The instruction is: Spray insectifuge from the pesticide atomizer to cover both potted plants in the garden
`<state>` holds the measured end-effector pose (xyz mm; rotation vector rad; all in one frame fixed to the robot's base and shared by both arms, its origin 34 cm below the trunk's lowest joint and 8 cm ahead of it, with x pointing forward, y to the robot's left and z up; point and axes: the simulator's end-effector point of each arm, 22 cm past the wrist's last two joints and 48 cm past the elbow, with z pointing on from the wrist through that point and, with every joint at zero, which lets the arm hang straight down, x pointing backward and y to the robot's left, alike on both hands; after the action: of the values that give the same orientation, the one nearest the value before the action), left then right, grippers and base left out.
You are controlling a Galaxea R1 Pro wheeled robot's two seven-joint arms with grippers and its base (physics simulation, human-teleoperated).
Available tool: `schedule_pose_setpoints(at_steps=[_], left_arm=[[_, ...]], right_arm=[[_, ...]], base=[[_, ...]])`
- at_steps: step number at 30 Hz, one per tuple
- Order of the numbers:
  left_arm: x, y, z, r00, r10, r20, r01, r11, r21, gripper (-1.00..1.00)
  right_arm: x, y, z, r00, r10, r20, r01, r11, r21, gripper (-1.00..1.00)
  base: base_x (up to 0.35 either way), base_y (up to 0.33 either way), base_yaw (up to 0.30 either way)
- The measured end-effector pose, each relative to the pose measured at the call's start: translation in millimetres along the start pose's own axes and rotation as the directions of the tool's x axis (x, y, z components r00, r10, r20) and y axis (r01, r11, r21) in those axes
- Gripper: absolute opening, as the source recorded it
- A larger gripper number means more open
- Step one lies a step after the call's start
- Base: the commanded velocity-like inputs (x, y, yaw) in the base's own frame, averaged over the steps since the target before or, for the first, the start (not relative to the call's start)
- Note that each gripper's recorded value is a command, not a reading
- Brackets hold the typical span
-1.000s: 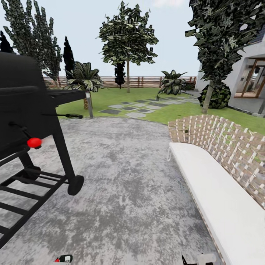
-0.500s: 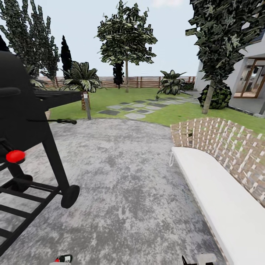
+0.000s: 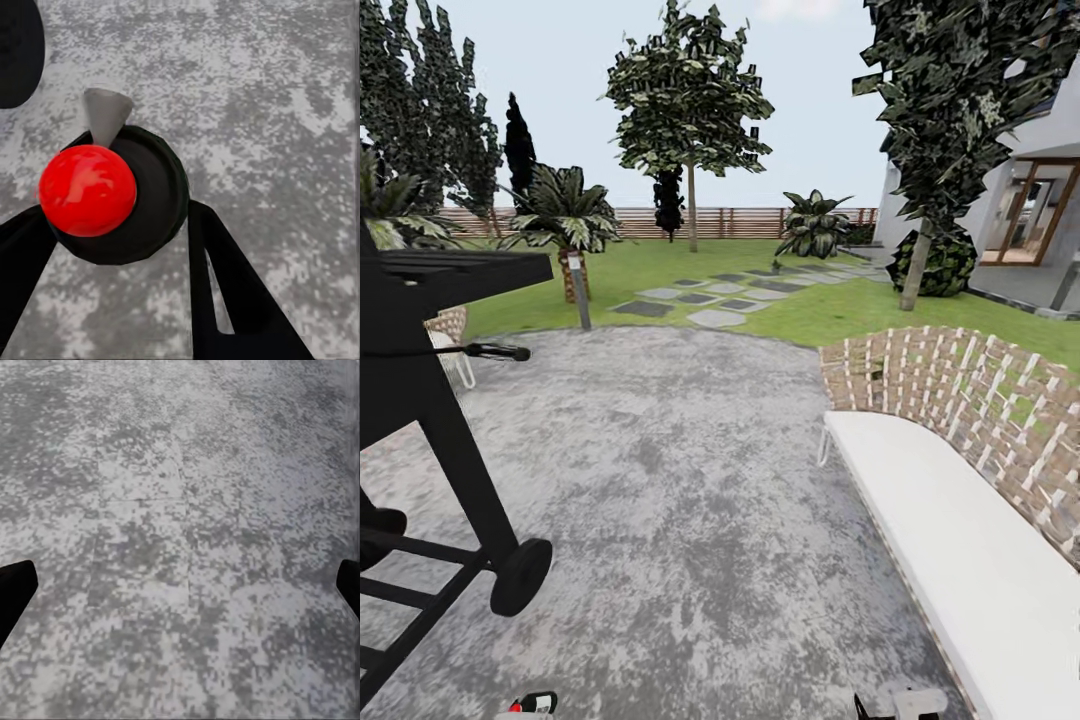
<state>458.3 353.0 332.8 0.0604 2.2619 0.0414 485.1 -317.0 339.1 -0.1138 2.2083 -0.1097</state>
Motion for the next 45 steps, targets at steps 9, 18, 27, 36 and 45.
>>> schedule_pose_setpoints(at_steps=[9, 18, 27, 36, 45], left_arm=[[0.0, 0.0, 0.0, 1.0, 0.0, 0.0, 0.0, 1.0, 0.0, -1.0], [0.0, 0.0, 0.0, 1.0, 0.0, 0.0, 0.0, 1.0, 0.0, -1.0], [0.0, 0.1, 0.0, 1.0, 0.0, 0.0, 0.0, 1.0, 0.0, -1.0], [0.2, 0.1, 0.0, 1.0, 0.0, -0.001, 0.0, 1.0, 0.0, -1.0], [0.3, 0.1, -0.1, 1.0, 0.0, -0.001, 0.0, 1.0, 0.0, -1.0]], right_arm=[[0.0, 0.0, 0.0, 1.0, 0.0, 0.0, 0.0, 1.0, 0.0, 1.0], [0.0, 0.5, 0.0, 1.0, 0.001, 0.0, -0.001, 1.0, 0.0, 1.0], [0.0, 0.4, 0.0, 1.0, -0.003, 0.0, 0.003, 1.0, -0.004, 1.0], [0.2, 0.6, 0.0, 1.0, -0.003, -0.001, 0.003, 1.0, -0.003, 1.0], [0.4, 0.5, -0.1, 1.0, -0.002, -0.001, 0.002, 1.0, -0.002, 1.0]], base=[[0.339, 0.0, -0.261], [0.339, 0.0, -0.226], [0.339, 0.0, -0.018], [0.339, 0.004, 0.0], [0.339, 0.108, 0.0]])
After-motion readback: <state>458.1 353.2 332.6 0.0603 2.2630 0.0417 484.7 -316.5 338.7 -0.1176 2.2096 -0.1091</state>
